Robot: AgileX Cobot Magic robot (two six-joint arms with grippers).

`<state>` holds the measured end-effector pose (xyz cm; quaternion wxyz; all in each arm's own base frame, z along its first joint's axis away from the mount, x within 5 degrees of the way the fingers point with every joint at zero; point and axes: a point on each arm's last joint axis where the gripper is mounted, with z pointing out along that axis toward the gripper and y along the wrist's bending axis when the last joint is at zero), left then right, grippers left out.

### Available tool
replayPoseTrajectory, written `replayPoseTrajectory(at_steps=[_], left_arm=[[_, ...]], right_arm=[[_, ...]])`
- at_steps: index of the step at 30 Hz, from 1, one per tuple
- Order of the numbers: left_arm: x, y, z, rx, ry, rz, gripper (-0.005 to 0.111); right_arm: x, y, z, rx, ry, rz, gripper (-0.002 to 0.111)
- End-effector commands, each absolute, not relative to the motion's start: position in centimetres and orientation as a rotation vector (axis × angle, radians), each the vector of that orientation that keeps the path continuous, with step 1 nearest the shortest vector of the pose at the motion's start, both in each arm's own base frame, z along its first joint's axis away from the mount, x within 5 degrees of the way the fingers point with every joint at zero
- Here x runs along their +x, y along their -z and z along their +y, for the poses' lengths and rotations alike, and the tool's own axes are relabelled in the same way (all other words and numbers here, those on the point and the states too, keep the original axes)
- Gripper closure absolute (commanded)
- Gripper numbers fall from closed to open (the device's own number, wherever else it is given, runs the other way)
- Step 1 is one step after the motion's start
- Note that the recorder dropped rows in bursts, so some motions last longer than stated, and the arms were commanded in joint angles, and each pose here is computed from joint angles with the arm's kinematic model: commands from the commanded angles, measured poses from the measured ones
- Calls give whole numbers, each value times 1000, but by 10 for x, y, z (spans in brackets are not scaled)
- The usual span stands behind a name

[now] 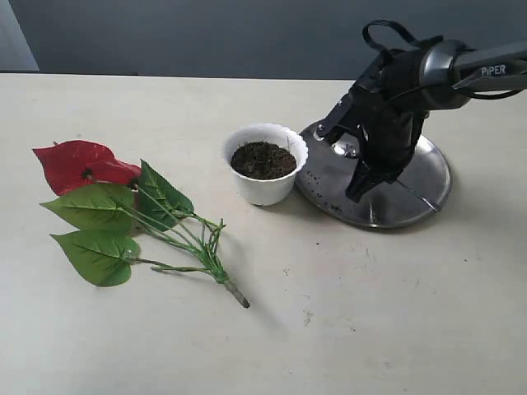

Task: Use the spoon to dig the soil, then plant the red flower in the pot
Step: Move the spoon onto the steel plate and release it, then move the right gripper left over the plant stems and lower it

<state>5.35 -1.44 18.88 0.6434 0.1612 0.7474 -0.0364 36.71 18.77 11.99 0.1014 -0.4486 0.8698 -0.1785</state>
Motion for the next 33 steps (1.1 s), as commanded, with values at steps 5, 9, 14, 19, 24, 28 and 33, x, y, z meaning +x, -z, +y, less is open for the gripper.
replayPoseTrajectory(at_steps=[5,9,14,19,24,28,33], left_arm=[[53,-191,-15,365,89,1685,106],[53,-191,-15,365,89,1685,106],[53,-191,-15,365,89,1685,106],[53,-191,-15,365,89,1685,106],[53,-191,-15,365,89,1685,106],[53,-191,-15,365,89,1685,106],[53,-191,-15,365,89,1685,106]], right_arm=[[370,-123,188,-1275,491,2560,75],[369,-145,188,-1237,478,2531,73],[347,-215,178,-992,368,2603,73],[311,-263,226,-1074,-568,2435,73],[282,-268,278,-1061,-917,2324,71],[262,-263,320,-1198,-864,2215,66],[249,-258,368,-1377,-735,2115,66]])
